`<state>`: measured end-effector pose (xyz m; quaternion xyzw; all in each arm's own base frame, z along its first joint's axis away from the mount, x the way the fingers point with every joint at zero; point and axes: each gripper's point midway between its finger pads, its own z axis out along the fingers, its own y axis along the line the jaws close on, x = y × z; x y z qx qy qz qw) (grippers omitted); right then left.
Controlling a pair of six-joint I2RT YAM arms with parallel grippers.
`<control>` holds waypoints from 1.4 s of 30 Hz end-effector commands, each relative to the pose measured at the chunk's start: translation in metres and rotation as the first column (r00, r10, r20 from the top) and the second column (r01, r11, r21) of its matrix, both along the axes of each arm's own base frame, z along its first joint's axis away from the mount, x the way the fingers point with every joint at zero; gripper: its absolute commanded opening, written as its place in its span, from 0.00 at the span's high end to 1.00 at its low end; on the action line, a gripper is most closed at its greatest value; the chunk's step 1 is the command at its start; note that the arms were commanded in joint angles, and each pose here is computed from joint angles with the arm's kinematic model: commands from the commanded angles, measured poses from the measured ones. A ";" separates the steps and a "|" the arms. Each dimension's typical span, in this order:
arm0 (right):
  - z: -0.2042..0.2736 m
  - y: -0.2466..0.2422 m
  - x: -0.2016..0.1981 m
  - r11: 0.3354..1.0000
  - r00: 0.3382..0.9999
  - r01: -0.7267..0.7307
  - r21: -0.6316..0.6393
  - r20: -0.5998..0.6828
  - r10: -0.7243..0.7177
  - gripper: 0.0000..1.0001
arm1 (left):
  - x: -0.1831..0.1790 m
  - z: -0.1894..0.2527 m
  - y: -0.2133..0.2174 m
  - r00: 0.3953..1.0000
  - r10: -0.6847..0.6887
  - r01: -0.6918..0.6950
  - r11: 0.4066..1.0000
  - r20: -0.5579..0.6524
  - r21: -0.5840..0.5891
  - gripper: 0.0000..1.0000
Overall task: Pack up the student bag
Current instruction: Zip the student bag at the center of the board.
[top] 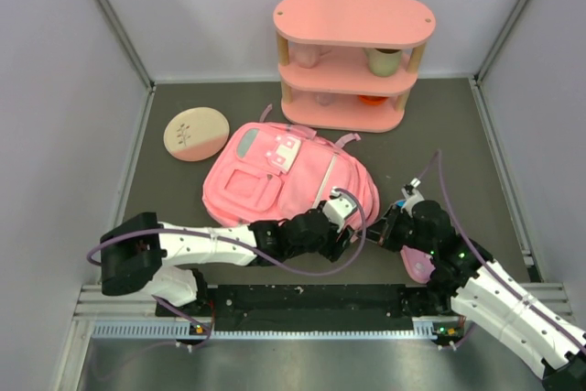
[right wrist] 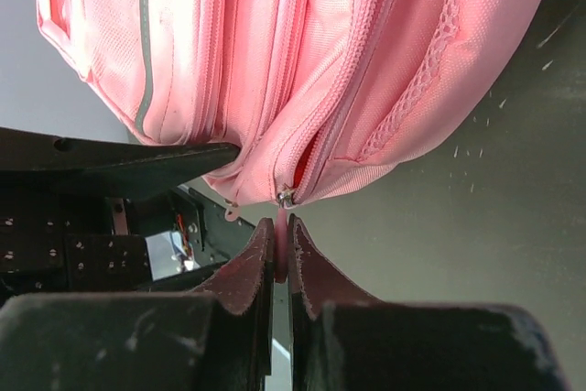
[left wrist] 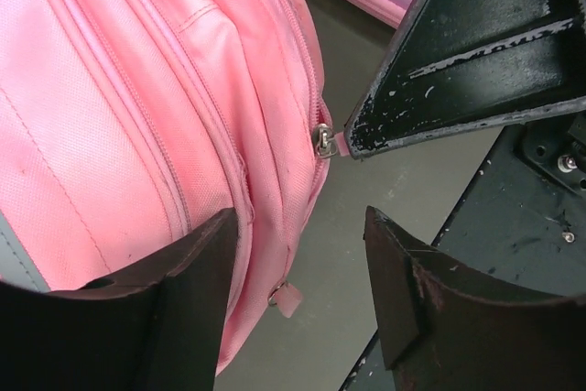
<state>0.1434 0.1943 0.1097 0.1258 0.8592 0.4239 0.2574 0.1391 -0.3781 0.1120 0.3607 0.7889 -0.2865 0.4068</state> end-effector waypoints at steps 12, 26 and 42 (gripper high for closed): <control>0.036 0.003 0.014 0.982 0.993 0.122 0.143 -0.019 -0.120 1.00 | -0.011 -0.033 -0.005 0.996 -0.019 0.023 0.998 -0.085 0.055 1.00; 0.035 -0.023 0.038 0.949 0.950 0.313 0.036 -0.024 -0.312 1.00 | -0.035 -0.022 0.052 0.993 -0.009 0.006 1.000 -0.118 -0.027 1.00; 0.042 -0.004 0.051 0.983 0.976 0.181 0.015 0.119 -0.182 1.00 | -0.049 -0.006 0.128 0.965 0.136 -0.186 0.957 -0.225 -0.220 1.00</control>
